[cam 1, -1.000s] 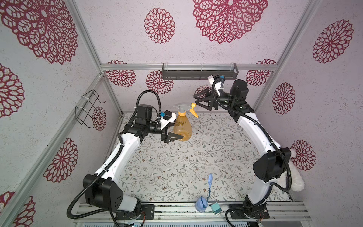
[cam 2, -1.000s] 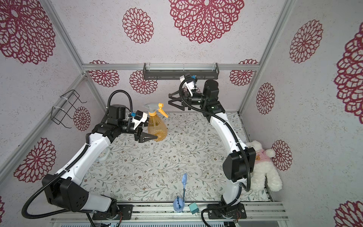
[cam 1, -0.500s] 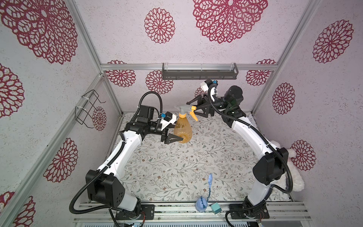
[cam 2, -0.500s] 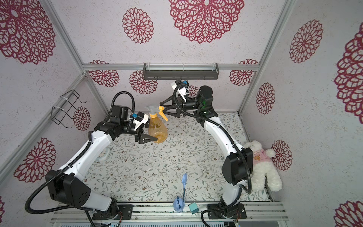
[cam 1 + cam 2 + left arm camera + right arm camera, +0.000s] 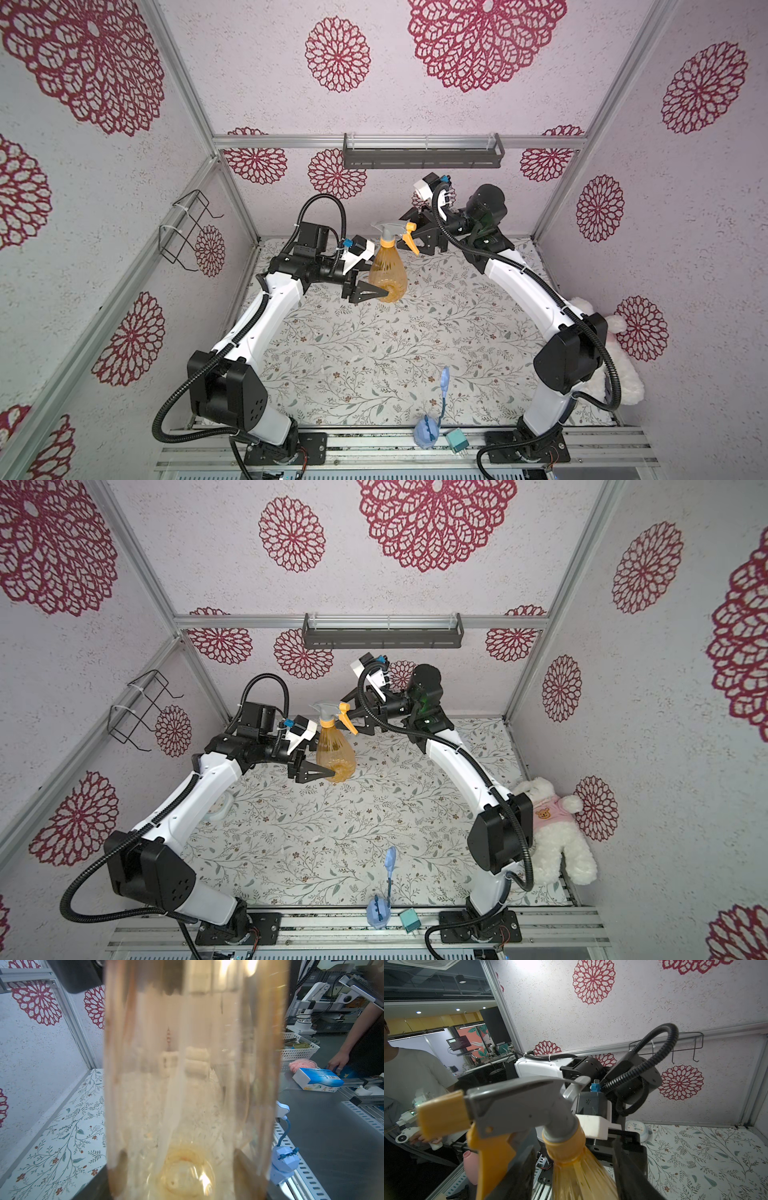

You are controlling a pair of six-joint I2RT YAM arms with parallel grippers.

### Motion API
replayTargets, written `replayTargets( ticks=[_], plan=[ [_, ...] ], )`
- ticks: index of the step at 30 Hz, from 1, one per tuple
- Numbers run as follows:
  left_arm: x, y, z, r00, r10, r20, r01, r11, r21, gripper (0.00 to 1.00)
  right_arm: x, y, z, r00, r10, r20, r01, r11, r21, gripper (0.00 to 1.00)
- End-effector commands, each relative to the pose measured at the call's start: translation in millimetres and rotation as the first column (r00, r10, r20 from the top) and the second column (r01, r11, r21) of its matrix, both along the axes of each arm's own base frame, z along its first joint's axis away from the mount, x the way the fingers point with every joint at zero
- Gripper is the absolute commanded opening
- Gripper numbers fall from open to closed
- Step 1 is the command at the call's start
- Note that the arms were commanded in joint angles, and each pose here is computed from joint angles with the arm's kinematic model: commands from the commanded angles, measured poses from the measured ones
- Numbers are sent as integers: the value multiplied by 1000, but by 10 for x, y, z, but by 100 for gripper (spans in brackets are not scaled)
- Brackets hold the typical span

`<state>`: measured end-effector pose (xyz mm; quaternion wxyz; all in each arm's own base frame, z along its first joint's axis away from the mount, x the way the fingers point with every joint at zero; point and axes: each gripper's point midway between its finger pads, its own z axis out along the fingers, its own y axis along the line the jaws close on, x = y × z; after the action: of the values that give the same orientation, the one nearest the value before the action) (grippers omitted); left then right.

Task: Attach spray nozzles to spray bottles
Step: Screw the spray nozzle on the spray bottle.

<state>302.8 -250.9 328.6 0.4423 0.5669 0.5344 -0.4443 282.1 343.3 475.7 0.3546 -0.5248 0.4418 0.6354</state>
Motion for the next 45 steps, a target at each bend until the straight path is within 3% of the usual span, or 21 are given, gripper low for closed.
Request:
replayTargets(
  ticks=[1,20,28,32,36,45],
  plan=[
    [3,-4,96,999,-23,43,24,1000,-20,0,-318,-131,308,989,27,144,-35,998,56,59],
    [36,-49,20,999,-36,15,36,999,-1,0,-314,-80,298,990,27,139,-35,997,62,46],
    [25,-59,19,999,-30,21,30,999,11,0,-235,-38,227,994,8,111,-14,998,58,20],
    [45,-50,13,1000,-16,19,16,1000,22,0,-170,-25,123,992,-61,107,57,998,40,14],
    [99,-32,31,1000,9,27,-10,1000,26,0,-157,30,-162,971,-165,173,182,980,-83,14],
    [290,-15,182,985,138,99,-139,990,-3,0,39,214,-469,941,-305,148,329,928,-175,6]
  ],
)
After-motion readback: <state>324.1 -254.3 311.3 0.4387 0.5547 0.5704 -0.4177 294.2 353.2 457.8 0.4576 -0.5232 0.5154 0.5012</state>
